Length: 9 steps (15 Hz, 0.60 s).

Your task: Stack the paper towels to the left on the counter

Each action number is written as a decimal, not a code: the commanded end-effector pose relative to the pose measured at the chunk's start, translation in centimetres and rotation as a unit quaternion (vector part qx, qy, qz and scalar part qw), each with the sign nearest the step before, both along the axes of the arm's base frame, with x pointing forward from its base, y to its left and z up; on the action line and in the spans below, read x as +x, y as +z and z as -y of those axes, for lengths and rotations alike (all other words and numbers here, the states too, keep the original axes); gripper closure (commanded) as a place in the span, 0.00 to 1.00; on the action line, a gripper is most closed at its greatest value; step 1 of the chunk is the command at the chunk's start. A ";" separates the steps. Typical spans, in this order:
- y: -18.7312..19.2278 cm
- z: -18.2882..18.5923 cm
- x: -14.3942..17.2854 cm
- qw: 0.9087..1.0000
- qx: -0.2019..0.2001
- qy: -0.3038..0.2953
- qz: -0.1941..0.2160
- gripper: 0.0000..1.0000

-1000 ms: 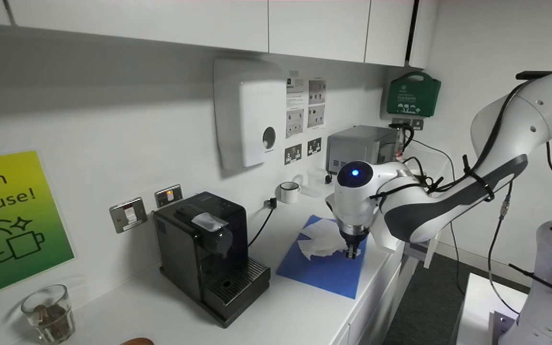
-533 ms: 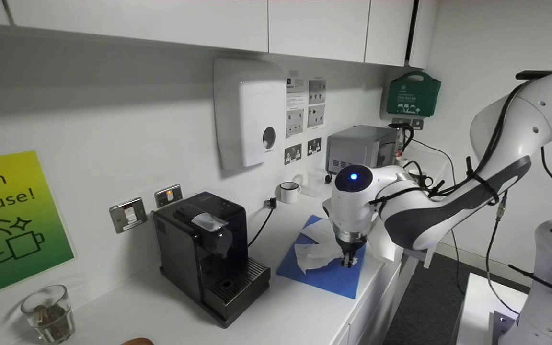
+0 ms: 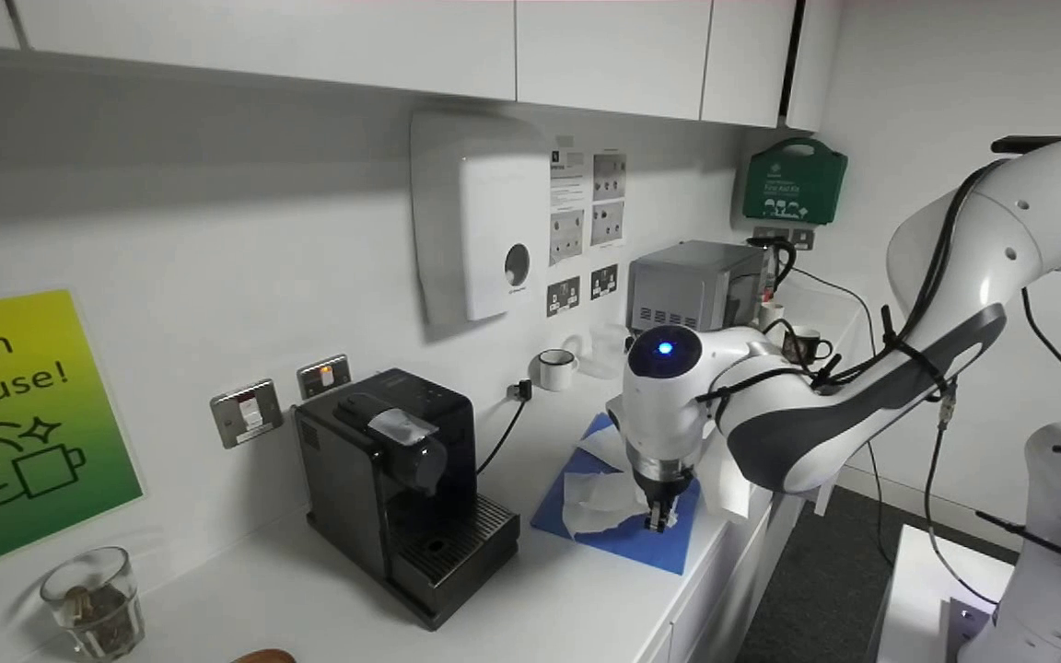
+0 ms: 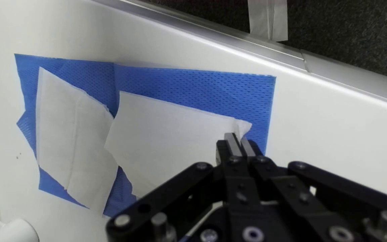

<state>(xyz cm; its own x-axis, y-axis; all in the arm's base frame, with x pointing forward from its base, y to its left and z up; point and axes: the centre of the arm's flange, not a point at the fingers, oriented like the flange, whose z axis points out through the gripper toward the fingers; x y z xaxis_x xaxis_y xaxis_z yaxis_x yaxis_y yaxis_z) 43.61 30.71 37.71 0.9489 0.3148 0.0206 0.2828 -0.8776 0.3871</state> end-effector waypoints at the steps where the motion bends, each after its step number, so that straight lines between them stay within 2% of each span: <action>1: 0.1 -1.9 0.4 1.000 -0.002 -0.007 -0.007 1.00; 2: -0.1 -2.0 0.5 1.000 -0.003 -0.005 -0.009 1.00; 3: -0.2 -2.1 0.5 1.000 -0.005 -0.005 -0.008 0.74; 4: -0.2 -2.2 0.5 1.000 -0.004 -0.004 -0.009 0.73; 9: -0.1 -2.0 0.6 1.000 -0.003 -0.006 -0.011 0.34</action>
<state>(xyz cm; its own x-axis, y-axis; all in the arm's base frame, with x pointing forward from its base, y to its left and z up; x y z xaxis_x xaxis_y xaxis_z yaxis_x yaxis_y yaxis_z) 43.87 32.34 36.87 0.9433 0.3318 0.0033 0.3057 -0.8731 0.3799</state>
